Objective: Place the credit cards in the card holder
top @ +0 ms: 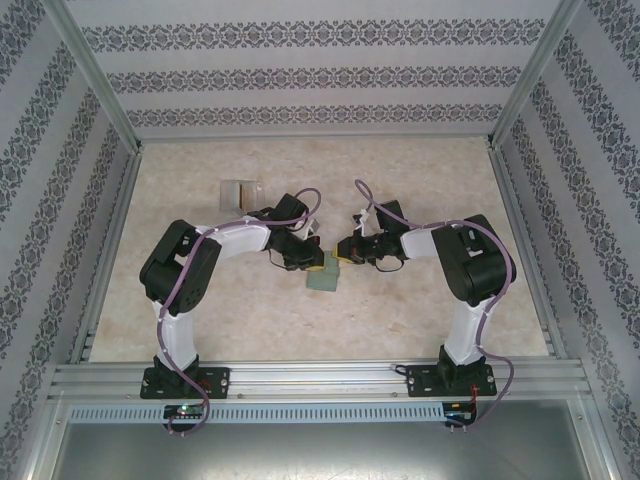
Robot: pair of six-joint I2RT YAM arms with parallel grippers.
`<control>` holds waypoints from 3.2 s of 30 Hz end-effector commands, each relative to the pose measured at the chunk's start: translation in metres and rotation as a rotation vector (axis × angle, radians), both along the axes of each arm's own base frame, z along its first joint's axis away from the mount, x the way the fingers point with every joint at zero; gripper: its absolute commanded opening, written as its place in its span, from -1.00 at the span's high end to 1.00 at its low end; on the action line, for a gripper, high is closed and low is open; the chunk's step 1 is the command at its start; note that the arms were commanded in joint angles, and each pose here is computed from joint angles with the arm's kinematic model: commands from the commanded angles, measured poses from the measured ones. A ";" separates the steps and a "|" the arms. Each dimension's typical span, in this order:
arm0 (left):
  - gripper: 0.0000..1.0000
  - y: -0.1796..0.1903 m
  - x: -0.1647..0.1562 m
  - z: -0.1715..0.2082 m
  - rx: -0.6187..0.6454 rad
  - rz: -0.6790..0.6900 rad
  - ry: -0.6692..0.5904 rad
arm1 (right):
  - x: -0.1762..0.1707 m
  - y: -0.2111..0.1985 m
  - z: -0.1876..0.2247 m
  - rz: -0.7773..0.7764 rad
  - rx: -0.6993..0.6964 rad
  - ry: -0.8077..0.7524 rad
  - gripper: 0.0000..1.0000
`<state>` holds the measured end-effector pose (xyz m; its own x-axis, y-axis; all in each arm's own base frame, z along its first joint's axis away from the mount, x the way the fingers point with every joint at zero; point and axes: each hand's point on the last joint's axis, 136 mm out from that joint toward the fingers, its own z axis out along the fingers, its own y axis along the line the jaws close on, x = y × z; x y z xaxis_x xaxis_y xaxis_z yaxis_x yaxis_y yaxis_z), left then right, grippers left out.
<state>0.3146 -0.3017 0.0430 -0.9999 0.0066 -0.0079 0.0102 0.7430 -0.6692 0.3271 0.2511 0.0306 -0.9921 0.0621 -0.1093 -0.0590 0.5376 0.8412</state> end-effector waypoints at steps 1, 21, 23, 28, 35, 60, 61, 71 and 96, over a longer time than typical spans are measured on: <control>1.00 -0.012 0.013 0.021 -0.056 -0.002 -0.057 | -0.003 0.005 -0.001 0.023 -0.005 0.009 0.87; 1.00 0.003 0.000 0.008 -0.001 -0.008 -0.020 | -0.002 0.003 -0.002 0.018 -0.013 0.016 0.88; 1.00 0.003 -0.002 0.003 -0.011 -0.003 -0.007 | -0.003 0.003 -0.002 0.020 -0.019 0.016 0.88; 1.00 0.005 -0.001 0.007 -0.007 0.007 -0.020 | -0.003 0.002 -0.004 0.018 -0.023 0.020 0.88; 1.00 0.015 0.004 0.007 -0.014 0.020 -0.005 | -0.004 0.001 -0.004 0.017 -0.025 0.022 0.88; 1.00 0.002 -0.005 -0.002 -0.057 0.010 0.025 | -0.001 0.002 -0.003 0.014 -0.021 0.022 0.85; 1.00 0.003 -0.006 -0.004 -0.054 0.010 0.027 | -0.001 0.002 -0.003 0.013 -0.021 0.021 0.79; 1.00 0.006 -0.010 -0.012 -0.026 0.008 0.034 | -0.003 -0.005 0.040 0.049 -0.057 -0.105 0.49; 1.00 0.005 -0.007 -0.017 -0.020 0.006 0.034 | -0.046 0.031 0.008 0.144 -0.139 0.012 0.88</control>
<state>0.3099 -0.2951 0.0362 -0.9996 -0.0119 0.0252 -0.0262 0.7144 -0.6993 0.2872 0.2754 0.0456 -0.9887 -0.0834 -0.1243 -0.1485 0.6517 0.7438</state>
